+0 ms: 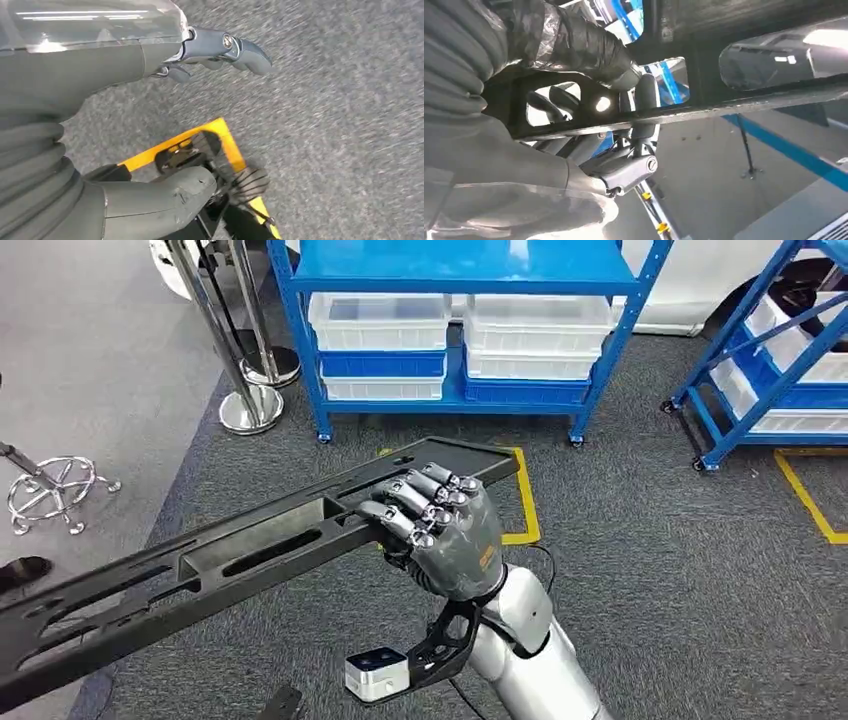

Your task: Take the parts from the cabinet and place them on the table.

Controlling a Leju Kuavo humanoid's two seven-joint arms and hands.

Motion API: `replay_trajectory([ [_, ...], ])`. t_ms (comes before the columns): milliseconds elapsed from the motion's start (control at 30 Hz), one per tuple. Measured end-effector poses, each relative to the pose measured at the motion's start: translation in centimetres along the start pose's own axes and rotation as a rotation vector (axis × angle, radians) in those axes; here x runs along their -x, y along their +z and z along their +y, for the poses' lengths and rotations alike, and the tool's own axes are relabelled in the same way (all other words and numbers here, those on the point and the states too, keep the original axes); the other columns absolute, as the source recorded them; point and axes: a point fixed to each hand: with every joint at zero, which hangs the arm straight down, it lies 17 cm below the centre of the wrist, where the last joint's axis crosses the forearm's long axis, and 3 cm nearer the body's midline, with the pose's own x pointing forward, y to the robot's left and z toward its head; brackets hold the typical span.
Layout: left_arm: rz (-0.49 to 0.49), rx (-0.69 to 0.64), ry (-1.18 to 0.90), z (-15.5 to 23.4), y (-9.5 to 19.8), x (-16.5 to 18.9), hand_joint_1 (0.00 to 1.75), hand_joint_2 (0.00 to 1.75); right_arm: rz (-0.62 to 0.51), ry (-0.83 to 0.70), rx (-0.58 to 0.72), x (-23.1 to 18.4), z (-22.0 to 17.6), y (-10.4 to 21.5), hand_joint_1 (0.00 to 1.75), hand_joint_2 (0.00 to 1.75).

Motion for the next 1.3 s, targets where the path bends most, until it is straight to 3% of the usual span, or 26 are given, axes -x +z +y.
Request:
replay_trajectory([
  [200, -0.003, 0.01, -0.006, -0.2, 0.0, -0.2, 0.0, 1.75, 0.008, -0.026, -0.007, 0.1, 0.2, -0.1, 1.75, 1.75],
  [500, 0.0, 0.043, -0.027, -1.2, -0.1, -0.4, 0.0, 1.75, -0.105, 0.087, -0.091, -0.8, 1.3, 1.0, 1.75, 1.75],
  [1300, -0.007, 0.062, -0.063, -2.0, -0.3, -1.1, 0.0, 1.75, -0.14, 0.079, -0.117, -1.1, 1.2, 2.4, 1.75, 1.75],
])
